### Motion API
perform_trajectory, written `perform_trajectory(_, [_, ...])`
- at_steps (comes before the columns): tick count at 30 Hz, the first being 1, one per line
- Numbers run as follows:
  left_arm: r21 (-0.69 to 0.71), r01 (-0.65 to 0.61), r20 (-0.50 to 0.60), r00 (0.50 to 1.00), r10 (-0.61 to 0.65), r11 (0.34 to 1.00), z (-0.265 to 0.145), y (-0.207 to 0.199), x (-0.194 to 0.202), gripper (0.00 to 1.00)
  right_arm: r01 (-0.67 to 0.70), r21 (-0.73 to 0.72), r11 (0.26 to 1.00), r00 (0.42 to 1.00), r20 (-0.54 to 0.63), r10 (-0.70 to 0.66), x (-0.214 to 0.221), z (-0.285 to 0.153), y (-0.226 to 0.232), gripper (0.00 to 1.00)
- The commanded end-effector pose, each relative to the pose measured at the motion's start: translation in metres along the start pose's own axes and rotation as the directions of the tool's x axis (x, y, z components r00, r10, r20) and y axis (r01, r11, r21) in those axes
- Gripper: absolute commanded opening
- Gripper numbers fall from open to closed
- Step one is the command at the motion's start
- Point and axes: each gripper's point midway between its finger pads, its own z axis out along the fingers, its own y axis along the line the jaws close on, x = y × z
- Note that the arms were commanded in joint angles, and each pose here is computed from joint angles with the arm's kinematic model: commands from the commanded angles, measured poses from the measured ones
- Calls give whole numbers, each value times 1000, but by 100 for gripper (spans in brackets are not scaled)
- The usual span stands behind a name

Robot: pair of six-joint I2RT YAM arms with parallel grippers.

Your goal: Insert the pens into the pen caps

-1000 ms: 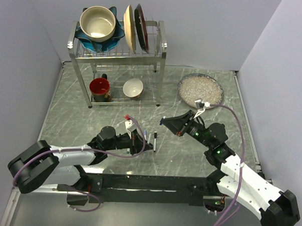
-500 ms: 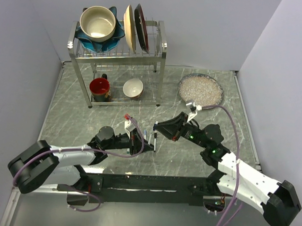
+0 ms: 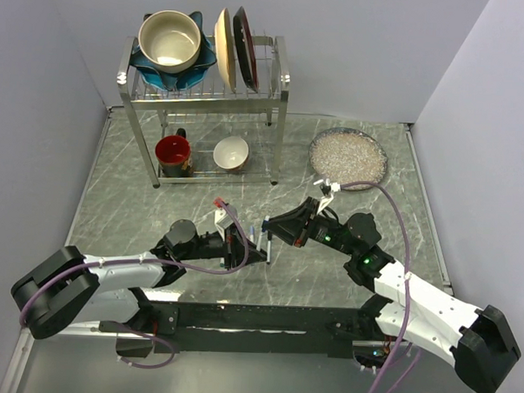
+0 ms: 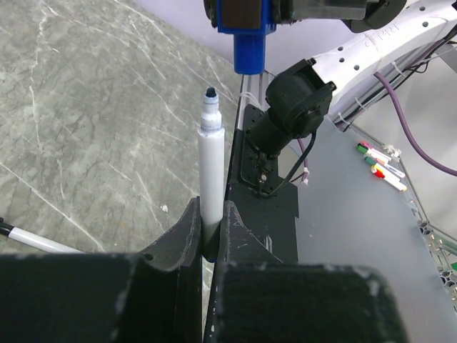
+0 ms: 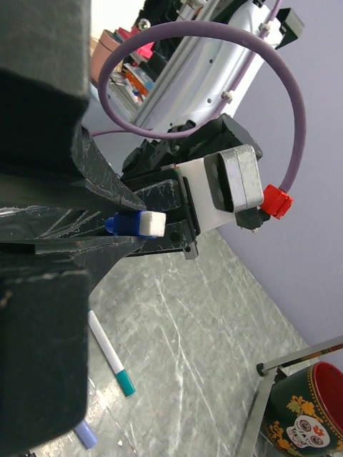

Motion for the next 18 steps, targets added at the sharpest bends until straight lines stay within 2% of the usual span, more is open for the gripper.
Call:
perform_trajectory(1, [41, -54, 42, 998, 53, 998, 1, -11, -14, 1, 39, -56, 998, 999, 35, -37, -15, 4, 17, 0])
perform_trajectory(18, [34, -63, 54, 997, 61, 997, -1, -11, -16, 1, 20, -37, 999, 1000, 8, -20, -8, 9, 10, 0])
